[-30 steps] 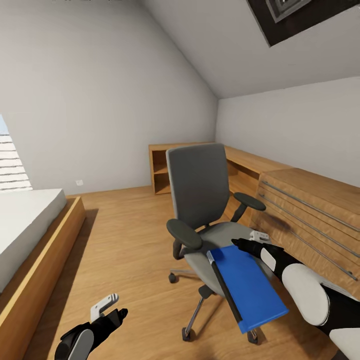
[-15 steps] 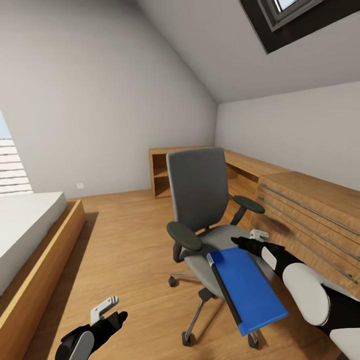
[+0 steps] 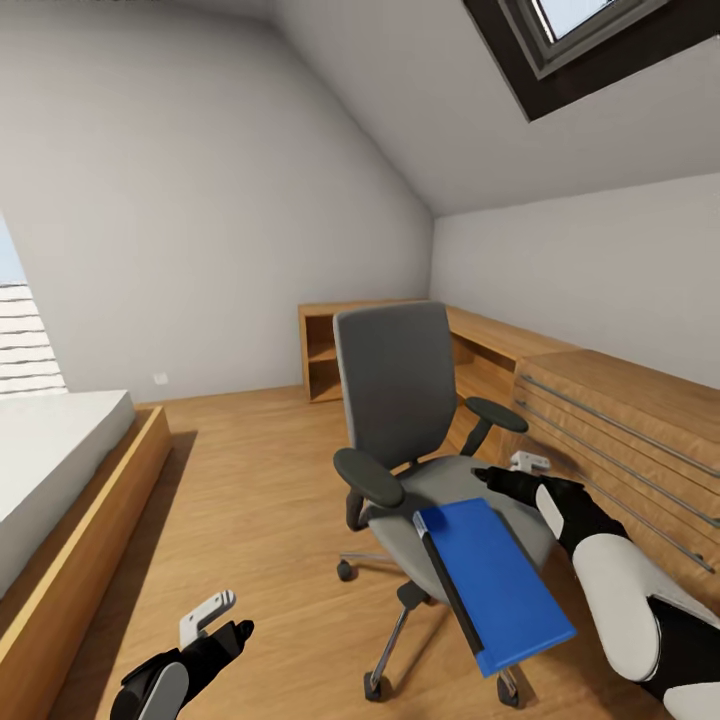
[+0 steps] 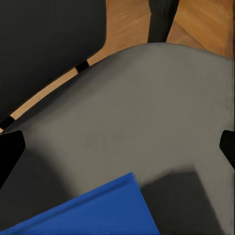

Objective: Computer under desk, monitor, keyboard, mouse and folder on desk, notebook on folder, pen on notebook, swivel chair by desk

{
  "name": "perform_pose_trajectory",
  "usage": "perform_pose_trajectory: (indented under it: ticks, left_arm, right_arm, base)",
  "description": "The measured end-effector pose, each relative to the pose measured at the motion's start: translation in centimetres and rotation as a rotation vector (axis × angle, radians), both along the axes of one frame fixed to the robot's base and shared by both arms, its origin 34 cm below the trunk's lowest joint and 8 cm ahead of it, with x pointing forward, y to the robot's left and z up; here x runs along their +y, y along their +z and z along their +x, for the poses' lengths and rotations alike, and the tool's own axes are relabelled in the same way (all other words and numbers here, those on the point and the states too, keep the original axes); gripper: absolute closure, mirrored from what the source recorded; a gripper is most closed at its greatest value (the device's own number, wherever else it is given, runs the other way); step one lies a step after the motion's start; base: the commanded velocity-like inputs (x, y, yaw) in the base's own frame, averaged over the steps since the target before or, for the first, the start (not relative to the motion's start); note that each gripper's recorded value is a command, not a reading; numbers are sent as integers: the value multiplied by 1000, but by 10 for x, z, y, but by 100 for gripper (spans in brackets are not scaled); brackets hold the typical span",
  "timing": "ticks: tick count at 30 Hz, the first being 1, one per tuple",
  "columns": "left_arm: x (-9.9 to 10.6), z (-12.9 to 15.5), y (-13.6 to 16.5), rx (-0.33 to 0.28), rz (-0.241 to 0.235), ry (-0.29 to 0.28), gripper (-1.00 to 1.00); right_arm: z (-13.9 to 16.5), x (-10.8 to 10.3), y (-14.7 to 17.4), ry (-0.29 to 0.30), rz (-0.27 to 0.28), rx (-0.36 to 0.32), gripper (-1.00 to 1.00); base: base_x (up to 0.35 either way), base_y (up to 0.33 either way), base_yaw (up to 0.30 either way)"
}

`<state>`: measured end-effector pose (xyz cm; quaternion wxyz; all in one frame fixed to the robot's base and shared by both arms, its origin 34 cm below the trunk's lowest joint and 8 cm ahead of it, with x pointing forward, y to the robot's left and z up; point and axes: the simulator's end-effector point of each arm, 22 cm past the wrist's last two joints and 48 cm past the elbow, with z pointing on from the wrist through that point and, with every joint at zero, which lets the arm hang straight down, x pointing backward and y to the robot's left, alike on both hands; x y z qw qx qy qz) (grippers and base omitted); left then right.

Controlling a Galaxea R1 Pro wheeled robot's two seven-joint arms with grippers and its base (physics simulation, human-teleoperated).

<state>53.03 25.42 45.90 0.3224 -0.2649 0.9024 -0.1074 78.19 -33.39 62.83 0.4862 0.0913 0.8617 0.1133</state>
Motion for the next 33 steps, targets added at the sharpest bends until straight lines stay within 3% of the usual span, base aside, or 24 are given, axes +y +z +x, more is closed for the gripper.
perform_pose_trajectory:
  ticks: [4, 9, 14, 27, 33]
  left_arm:
    - [0, 1, 3, -7, 0, 1, -100]
    - [0, 1, 4, -11, 0, 0, -100]
    - [0, 1, 5, -11, 1, 0, -100]
    - [0, 1, 4, -11, 0, 0, -100]
    - [0, 3, 7, -18, -2, -1, -100]
  right_arm:
    - [-16, 0, 14, -21, -21, -36, -100]
    - [-67, 10, 37, -61, -58, -130, -100]
    - [-90, 18, 49, -74, -50, -154, -100]
    - [-97, 29, 67, -75, -16, -162, -100]
    - [-99, 30, 72, -76, -16, -173, -100]
  base:
    - [0, 0, 0]
    - [0, 0, 0]
    - [0, 0, 0]
    - [0, 0, 0]
    - [0, 256, -212]
